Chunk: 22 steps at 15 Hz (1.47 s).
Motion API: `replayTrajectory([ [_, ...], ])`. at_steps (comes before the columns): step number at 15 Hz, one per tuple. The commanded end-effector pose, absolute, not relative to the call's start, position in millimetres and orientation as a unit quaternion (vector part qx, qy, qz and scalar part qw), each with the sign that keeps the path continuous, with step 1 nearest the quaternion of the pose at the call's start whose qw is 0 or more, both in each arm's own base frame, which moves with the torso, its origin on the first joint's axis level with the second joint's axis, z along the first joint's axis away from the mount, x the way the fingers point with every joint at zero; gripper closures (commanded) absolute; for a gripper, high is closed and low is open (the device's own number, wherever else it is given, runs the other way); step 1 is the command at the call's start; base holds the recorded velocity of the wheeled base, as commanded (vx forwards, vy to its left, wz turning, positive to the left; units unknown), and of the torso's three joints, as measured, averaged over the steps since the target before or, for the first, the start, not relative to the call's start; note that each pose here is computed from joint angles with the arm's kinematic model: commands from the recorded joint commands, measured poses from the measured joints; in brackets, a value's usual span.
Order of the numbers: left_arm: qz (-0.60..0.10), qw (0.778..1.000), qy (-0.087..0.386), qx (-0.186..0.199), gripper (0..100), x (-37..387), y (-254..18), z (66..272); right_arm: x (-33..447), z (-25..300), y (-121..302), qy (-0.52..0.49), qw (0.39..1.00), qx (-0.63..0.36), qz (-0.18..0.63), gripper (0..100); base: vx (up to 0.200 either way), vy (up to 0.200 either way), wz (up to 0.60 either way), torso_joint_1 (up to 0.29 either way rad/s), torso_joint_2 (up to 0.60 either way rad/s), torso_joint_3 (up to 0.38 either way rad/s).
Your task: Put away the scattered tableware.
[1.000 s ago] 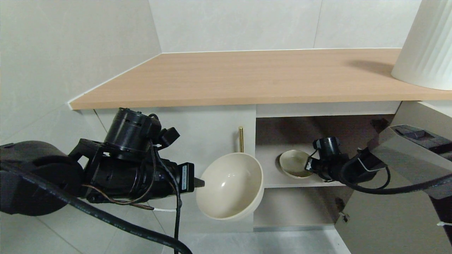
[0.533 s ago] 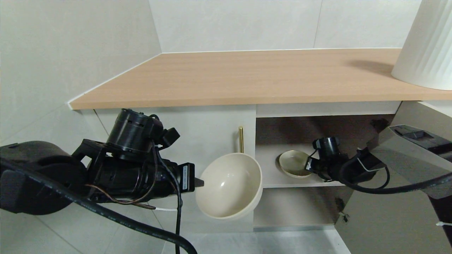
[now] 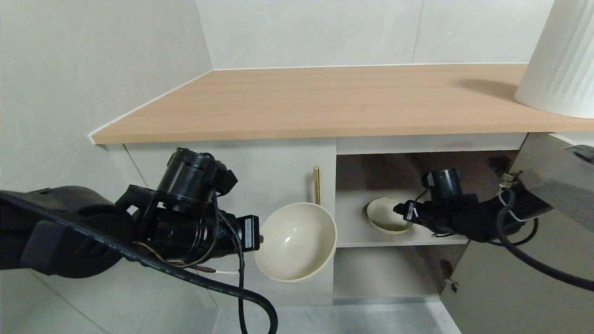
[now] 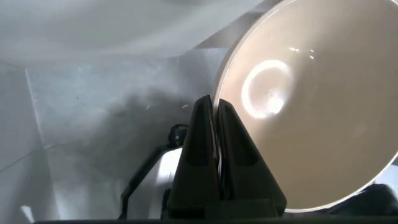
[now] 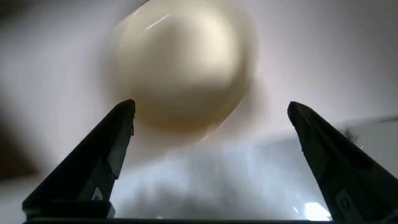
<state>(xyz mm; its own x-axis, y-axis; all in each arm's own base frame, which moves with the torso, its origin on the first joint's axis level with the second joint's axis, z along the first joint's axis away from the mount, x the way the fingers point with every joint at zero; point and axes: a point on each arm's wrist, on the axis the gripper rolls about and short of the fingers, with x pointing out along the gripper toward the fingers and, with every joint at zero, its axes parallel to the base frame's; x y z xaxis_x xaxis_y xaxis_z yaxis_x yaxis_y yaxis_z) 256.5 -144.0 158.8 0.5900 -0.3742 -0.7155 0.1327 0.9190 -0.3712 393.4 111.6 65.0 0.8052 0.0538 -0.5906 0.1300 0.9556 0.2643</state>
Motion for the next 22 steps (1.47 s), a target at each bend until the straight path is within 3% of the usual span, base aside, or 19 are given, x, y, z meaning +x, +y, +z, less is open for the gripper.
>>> replayTrajectory([
  [1,-0.132,0.88,0.437,-0.13,100,258,-148,151,338,112,130,0.328,0.936,0.107,0.067,0,0.0,0.0,0.0,0.0,0.0,0.0],
  [4,-0.103,0.882,0.448,-0.103,100,263,-156,134,293,147,145,0.37,0.915,0.083,0.14,0,0.0,0.0,0.0,0.0,0.0,0.0],
  [7,-0.087,0.88,0.46,-0.078,100,263,-169,119,264,158,159,0.385,0.899,0.074,0.194,0,0.0,0.0,0.0,0.0,0.0,0.0],
  [13,-0.092,0.877,0.465,-0.08,100,261,-200,110,232,141,197,0.416,0.873,0.033,0.252,0,0.0,0.0,0.0,0.0,0.0,0.0],
  [22,-0.108,0.875,0.468,-0.063,100,248,-212,108,242,116,207,0.439,0.867,0.016,0.235,0,0.0,0.0,0.0,0.0,0.0,0.0],
])
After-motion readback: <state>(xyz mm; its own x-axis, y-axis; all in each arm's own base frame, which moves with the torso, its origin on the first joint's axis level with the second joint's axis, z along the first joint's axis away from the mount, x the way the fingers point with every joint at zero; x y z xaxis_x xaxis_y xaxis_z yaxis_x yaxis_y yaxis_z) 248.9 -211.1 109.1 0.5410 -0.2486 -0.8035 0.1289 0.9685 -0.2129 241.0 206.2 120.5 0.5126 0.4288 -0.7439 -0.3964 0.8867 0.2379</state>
